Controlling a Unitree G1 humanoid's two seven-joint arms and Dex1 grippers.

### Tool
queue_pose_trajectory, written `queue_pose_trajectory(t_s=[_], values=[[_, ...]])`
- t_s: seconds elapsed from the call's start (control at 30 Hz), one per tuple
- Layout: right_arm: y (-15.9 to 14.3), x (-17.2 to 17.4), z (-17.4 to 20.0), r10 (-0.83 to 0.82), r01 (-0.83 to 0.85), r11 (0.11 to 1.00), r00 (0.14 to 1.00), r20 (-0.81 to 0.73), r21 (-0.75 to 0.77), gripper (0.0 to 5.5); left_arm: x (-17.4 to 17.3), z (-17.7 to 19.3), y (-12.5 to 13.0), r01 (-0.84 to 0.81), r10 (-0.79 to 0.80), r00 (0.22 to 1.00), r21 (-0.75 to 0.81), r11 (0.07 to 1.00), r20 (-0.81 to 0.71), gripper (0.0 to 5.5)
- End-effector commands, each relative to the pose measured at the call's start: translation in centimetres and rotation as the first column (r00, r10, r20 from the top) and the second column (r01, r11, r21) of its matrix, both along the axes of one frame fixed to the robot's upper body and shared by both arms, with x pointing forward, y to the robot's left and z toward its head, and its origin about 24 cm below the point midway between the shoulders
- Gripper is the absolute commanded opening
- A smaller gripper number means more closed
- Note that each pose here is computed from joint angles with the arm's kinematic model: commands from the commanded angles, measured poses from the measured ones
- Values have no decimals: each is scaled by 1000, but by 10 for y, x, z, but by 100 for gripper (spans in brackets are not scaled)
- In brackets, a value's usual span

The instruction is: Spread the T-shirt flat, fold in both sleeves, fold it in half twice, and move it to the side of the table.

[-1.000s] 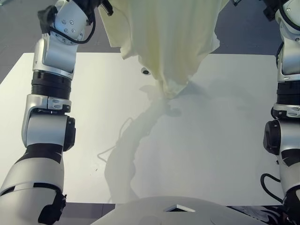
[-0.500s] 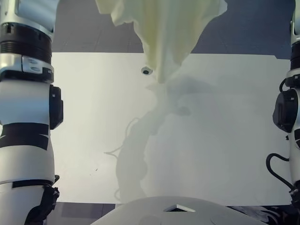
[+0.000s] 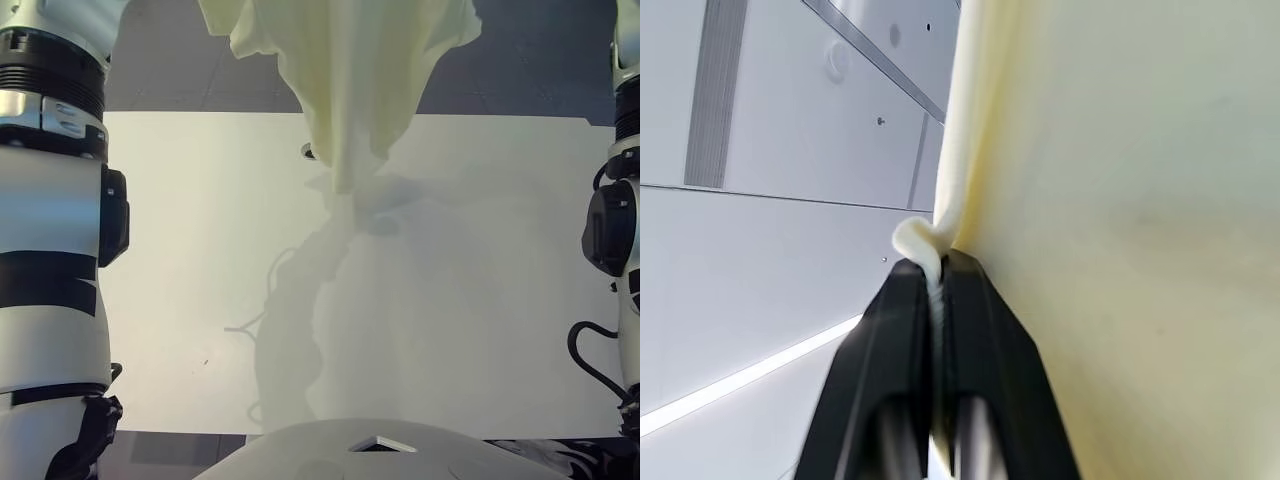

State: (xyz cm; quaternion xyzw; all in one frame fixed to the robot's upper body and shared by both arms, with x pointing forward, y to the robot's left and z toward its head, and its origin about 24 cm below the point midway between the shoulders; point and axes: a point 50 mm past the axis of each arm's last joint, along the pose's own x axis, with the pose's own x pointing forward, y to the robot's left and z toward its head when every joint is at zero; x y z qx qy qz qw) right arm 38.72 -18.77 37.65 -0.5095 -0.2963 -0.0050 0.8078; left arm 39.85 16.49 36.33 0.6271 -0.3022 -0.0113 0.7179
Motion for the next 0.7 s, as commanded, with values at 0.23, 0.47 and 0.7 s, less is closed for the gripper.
queue_pose_trajectory(t_s=[0.23, 0.47, 0.7], values=[[-15, 10, -24, -50, 53, 998, 996, -76, 37, 3, 12, -32, 8, -67, 68, 994, 21, 998, -82, 0], [-19, 4, -72, 20, -16, 1000, 986, -166, 25, 3, 13, -85, 15, -1, 3, 979, 11, 1000, -205, 0], [-17, -52, -164, 117, -125, 992, 904, -410, 9, 3, -24, -183, 1, 254, -231, 878, -3, 967, -418, 0]])
